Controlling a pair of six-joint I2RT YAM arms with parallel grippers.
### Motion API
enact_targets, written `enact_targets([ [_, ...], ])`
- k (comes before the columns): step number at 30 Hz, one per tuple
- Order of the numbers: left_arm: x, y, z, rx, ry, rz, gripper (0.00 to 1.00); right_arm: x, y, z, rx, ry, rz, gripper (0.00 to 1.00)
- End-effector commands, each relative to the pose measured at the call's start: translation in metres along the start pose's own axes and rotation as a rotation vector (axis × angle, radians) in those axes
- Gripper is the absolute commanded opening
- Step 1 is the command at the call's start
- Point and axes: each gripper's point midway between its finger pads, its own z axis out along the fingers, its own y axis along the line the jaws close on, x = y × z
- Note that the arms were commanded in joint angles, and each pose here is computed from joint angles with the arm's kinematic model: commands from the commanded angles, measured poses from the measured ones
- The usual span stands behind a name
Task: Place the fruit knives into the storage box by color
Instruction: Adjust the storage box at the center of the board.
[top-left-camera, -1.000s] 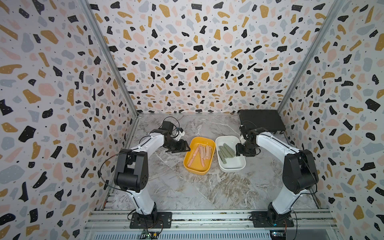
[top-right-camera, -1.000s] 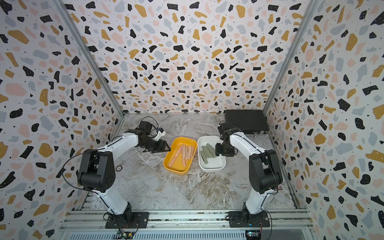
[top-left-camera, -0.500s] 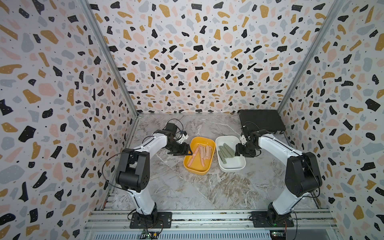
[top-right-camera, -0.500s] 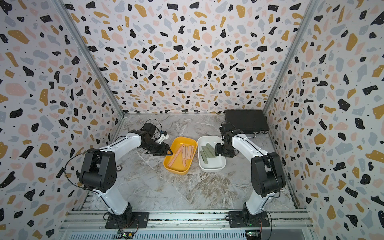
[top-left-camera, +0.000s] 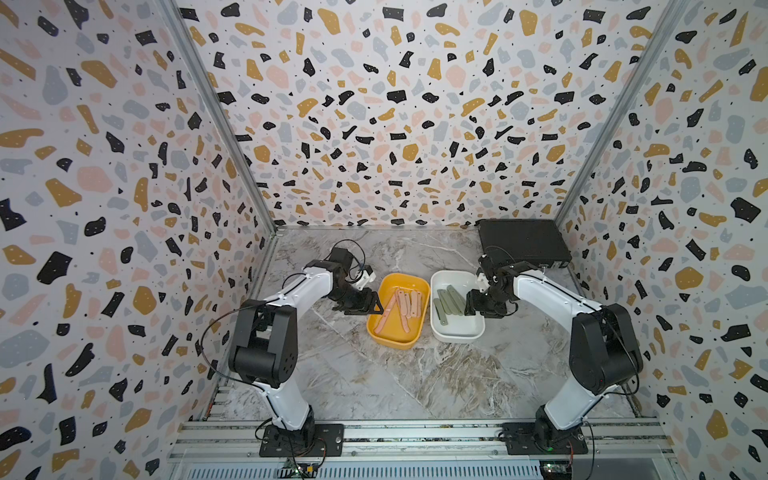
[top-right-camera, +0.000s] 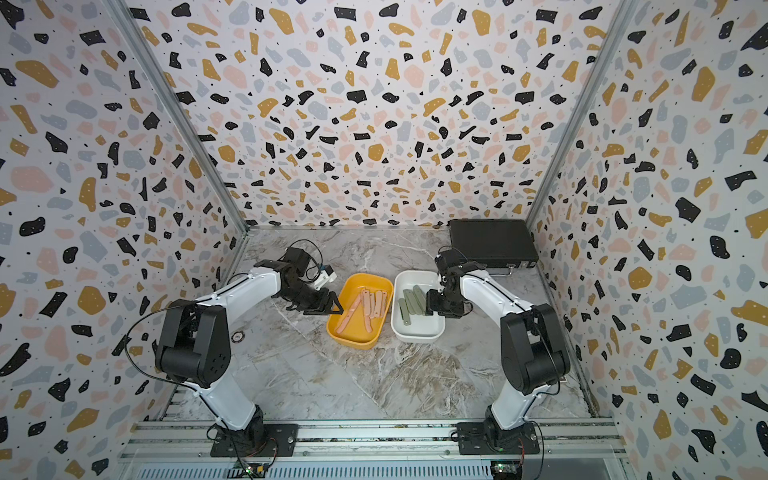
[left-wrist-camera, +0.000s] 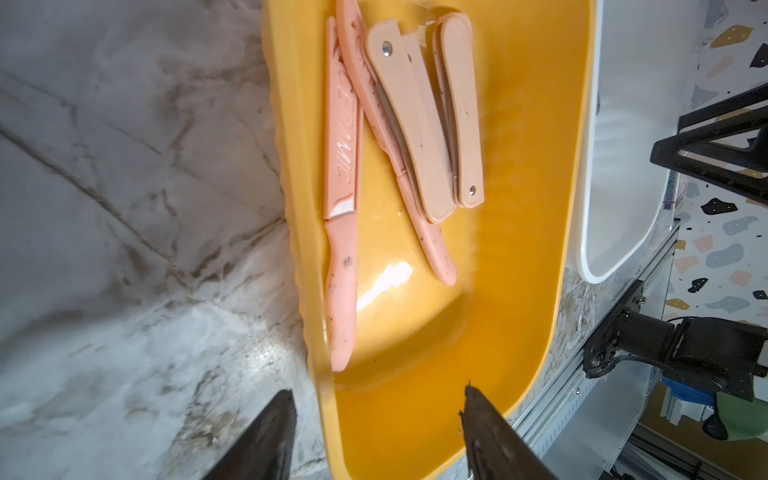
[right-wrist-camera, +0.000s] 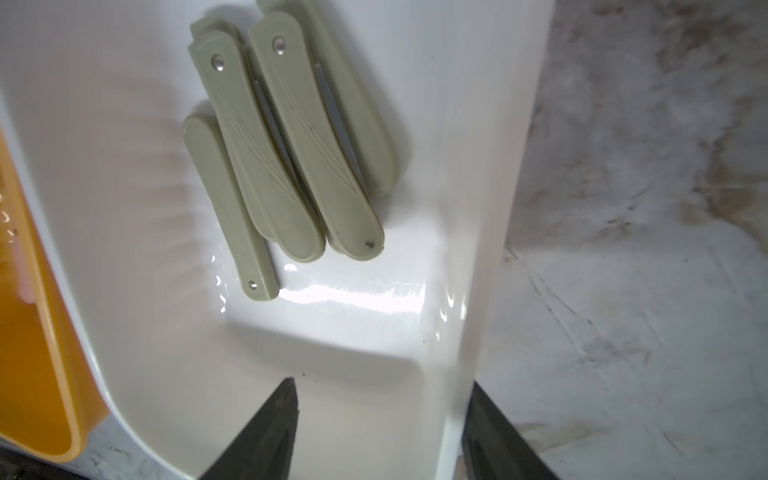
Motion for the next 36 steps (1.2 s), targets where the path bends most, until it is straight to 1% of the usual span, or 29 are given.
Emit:
enact_targets([
  [1,0.008,-0.010,-0.006,0.027,0.004,0.021,0.65,-0.012,0.020,-0.008,-0.034,-0.024,-0.028,0.63],
  [5,0.009,-0.012,-0.008,0.035,0.001,0.022,0.65,-0.020,0.030,-0.006,-0.037,-0.020,-0.050,0.63],
  [10,0.009,-0.008,-0.008,0.014,-0.006,0.022,0.65,-0.028,0.035,-0.005,-0.031,-0.018,-0.065,0.64],
  [13,0.004,0.002,-0.014,-0.020,-0.029,0.003,0.65,-0.030,0.031,-0.010,-0.004,-0.028,-0.075,0.65],
  [15,-0.004,0.012,-0.024,-0.023,-0.066,-0.036,0.65,-0.031,0.027,-0.018,0.007,-0.053,-0.075,0.68],
  [18,-0.020,0.026,-0.050,-0.028,-0.150,-0.077,0.65,-0.033,0.020,-0.036,0.031,-0.097,-0.073,0.73],
  [19,-0.024,0.030,-0.059,-0.035,-0.179,-0.083,0.65,-0.033,0.018,-0.042,0.039,-0.111,-0.073,0.78],
  [21,-0.035,0.040,-0.087,-0.060,-0.267,-0.088,0.66,-0.035,0.011,-0.061,0.060,-0.153,-0.074,0.99],
  [25,-0.053,0.067,-0.155,-0.160,-0.487,-0.109,0.68,-0.038,0.002,-0.091,0.090,-0.226,-0.084,0.99],
  [27,-0.057,0.084,-0.193,-0.225,-0.607,-0.133,0.73,-0.039,-0.004,-0.103,0.121,-0.262,-0.093,0.99],
  [28,-0.057,0.091,-0.205,-0.253,-0.645,-0.144,0.75,-0.039,-0.006,-0.106,0.138,-0.276,-0.097,1.00],
  [30,-0.054,0.107,-0.229,-0.332,-0.717,-0.177,0.91,-0.043,-0.015,-0.115,0.191,-0.315,-0.096,0.99],
  [31,-0.052,0.115,-0.235,-0.379,-0.741,-0.194,1.00,-0.045,-0.021,-0.119,0.221,-0.340,-0.090,1.00],
  [32,-0.050,0.123,-0.240,-0.433,-0.760,-0.207,0.99,-0.048,-0.027,-0.125,0.252,-0.379,-0.075,0.99],
  [34,-0.045,0.135,-0.242,-0.501,-0.777,-0.231,0.99,-0.053,-0.040,-0.137,0.311,-0.466,-0.047,0.99],
  [36,-0.040,0.147,-0.236,-0.519,-0.805,-0.263,0.99,-0.056,-0.045,-0.148,0.322,-0.566,-0.061,0.99],
])
